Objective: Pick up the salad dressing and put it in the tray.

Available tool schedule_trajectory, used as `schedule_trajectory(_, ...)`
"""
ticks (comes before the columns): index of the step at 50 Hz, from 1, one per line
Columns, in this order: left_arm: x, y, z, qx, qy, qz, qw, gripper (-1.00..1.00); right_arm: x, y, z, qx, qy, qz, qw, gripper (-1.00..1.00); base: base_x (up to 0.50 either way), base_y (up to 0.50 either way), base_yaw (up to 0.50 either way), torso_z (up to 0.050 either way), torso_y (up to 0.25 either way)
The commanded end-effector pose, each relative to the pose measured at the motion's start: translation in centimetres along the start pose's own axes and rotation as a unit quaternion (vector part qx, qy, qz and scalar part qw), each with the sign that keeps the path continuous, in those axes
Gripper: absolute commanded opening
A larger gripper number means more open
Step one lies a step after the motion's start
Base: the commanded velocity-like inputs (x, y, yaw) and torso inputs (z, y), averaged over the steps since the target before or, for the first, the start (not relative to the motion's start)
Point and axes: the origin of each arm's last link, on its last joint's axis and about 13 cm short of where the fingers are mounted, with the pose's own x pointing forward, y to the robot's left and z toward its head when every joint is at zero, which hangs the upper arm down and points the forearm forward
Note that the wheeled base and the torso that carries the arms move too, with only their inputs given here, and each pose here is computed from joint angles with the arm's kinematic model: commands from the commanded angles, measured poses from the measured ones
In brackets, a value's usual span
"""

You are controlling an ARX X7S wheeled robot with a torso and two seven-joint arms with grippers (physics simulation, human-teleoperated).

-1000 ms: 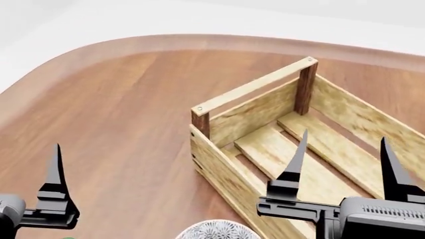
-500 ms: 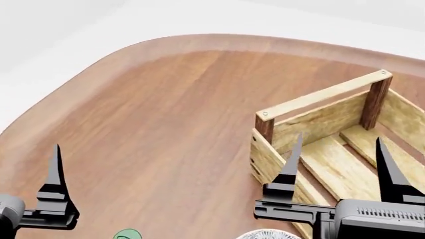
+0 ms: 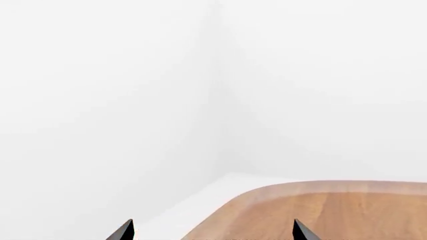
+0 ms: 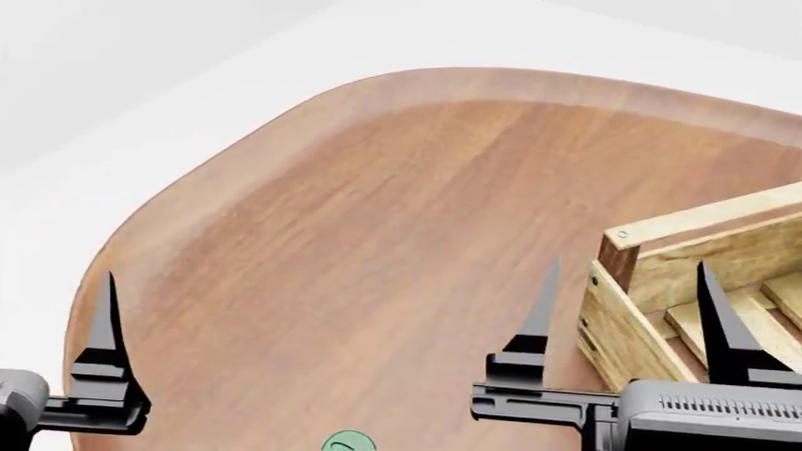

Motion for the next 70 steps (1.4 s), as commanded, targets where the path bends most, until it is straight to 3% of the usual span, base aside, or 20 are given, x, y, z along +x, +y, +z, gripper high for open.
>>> schedule_trajectory(1, 0.0, 0.0, -0.1, -0.001, 0.001, 0.000, 1.000, 1.00, -0.1, 0.2, -0.5, -0.014, 0.015, 0.010, 1.000, 1.00, 0.00, 0.00, 0.00, 0.000, 0.000)
schedule_trajectory(8, 0.0, 0.1, -0.2, -0.002, 0.003, 0.001, 1.000, 1.00, -0.5, 0.2, -0.4, -0.005, 0.032, 0.042, 0.999, 1.00, 0.00, 0.00, 0.00, 0.000, 0.000)
schedule_trajectory(15, 0.0, 0.1, -0.2, -0.003, 0.004, 0.002, 1.000, 1.00, -1.3, 0.4, -0.5, -0.033, 0.033, 0.095, 0.994, 1.00, 0.00, 0.00, 0.00, 0.000, 0.000)
schedule_trajectory(23, 0.0, 0.2, -0.2, -0.003, 0.006, 0.003, 1.000, 1.00, -1.7, 0.2, -0.7, -0.035, 0.053, 0.126, 0.990, 1.00, 0.00, 0.00, 0.00, 0.000, 0.000)
schedule_trajectory(30, 0.1, 0.3, 0.0, -0.002, 0.004, 0.005, 1.000, 1.00, -2.2, 0.5, -0.9, -0.021, 0.074, 0.183, 0.980, 1.00, 0.00, 0.00, 0.00, 0.000, 0.000)
schedule_trajectory(41, 0.2, 0.6, 0.0, 0.000, 0.003, 0.015, 1.000, 1.00, -2.7, 0.6, -0.8, 0.004, 0.099, 0.294, 0.951, 1.00, 0.00, 0.00, 0.00, 0.000, 0.000)
schedule_trajectory(50, 0.1, 0.5, 0.0, 0.001, 0.004, 0.014, 1.000, 1.00, -3.3, 0.6, -0.7, 0.005, 0.098, 0.327, 0.940, 1.00, 0.00, 0.00, 0.00, 0.000, 0.000)
schedule_trajectory(55, 0.1, 0.5, 0.0, 0.001, 0.004, 0.014, 1.000, 1.00, -3.5, 0.7, -1.4, -0.017, 0.101, 0.335, 0.937, 1.00, 0.00, 0.00, 0.00, 0.000, 0.000)
schedule_trajectory(57, 0.2, 0.5, -0.1, 0.001, 0.004, 0.015, 1.000, 1.00, -3.5, 0.8, -1.8, -0.050, 0.109, 0.330, 0.936, 1.00, 0.00, 0.00, 0.00, 0.000, 0.000)
schedule_trajectory(70, 0.2, 0.6, 0.0, 0.002, 0.004, 0.015, 1.000, 1.00, -4.2, 1.0, -2.7, -0.055, 0.151, 0.379, 0.912, 1.00, 0.00, 0.00, 0.00, 0.000, 0.000)
